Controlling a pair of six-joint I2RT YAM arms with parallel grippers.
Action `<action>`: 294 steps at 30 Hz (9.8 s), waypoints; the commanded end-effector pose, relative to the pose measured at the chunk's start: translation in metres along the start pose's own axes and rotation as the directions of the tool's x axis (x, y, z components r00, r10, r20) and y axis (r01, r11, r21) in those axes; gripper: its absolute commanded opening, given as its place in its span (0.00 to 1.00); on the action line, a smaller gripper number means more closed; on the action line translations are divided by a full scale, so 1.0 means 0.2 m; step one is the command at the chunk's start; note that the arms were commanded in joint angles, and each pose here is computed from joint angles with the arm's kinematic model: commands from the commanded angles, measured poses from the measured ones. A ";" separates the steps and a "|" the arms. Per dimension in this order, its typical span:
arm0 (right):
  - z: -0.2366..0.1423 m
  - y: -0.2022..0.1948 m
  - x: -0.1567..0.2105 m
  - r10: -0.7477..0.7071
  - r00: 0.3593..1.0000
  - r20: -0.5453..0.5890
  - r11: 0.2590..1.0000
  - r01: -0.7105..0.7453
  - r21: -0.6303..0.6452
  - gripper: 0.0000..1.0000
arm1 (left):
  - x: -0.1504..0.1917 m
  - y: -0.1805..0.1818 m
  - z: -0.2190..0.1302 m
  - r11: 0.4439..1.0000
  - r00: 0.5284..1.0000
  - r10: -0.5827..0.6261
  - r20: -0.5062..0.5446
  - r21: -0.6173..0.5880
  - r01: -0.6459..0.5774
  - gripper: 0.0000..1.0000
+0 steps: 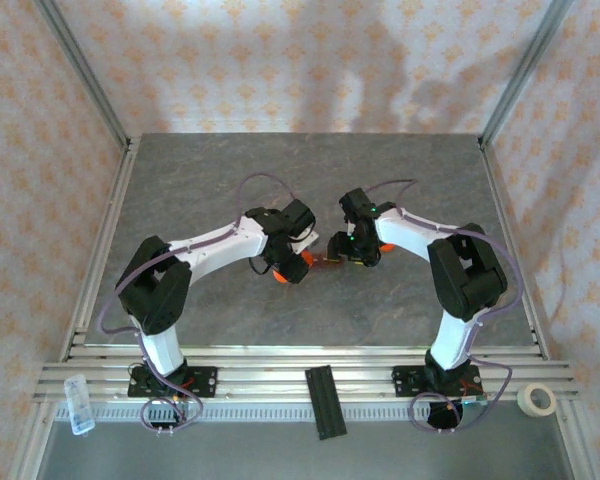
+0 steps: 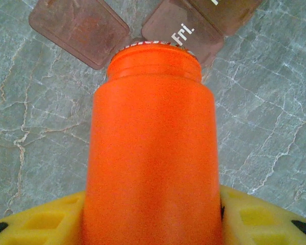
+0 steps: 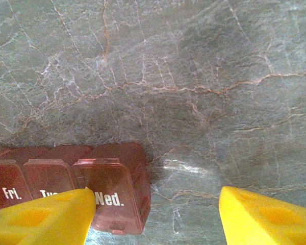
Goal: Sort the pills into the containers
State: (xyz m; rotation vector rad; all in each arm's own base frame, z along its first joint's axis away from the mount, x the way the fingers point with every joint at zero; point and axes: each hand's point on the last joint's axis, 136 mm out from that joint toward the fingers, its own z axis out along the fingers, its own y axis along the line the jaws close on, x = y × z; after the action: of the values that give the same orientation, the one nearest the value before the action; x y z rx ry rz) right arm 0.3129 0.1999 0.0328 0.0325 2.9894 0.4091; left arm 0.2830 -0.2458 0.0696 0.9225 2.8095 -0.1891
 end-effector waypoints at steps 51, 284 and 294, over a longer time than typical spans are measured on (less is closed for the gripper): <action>0.07 -0.07 0.05 0.009 0.999 -0.050 0.998 -0.005 0.065 0.66 | 0.04 0.06 0.01 0.999 0.993 0.018 -0.118 -0.030 -0.022 0.00; -0.58 -0.46 -0.37 0.309 0.902 0.302 0.924 -0.359 0.129 0.69 | -0.57 0.04 -1.06 0.998 -0.004 0.012 1.000 -0.012 -0.069 0.00; -0.47 -0.61 -0.44 0.343 0.904 0.256 0.910 -0.387 0.147 0.71 | -0.57 0.02 -1.15 0.993 -0.114 0.065 0.991 -0.076 -0.089 0.00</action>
State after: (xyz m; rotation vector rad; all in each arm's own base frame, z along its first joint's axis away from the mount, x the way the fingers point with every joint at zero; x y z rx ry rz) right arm 0.3786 0.0546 0.1044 0.6553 2.7681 0.1359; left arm 0.3496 -0.2728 0.2897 0.4730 1.3046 -0.6127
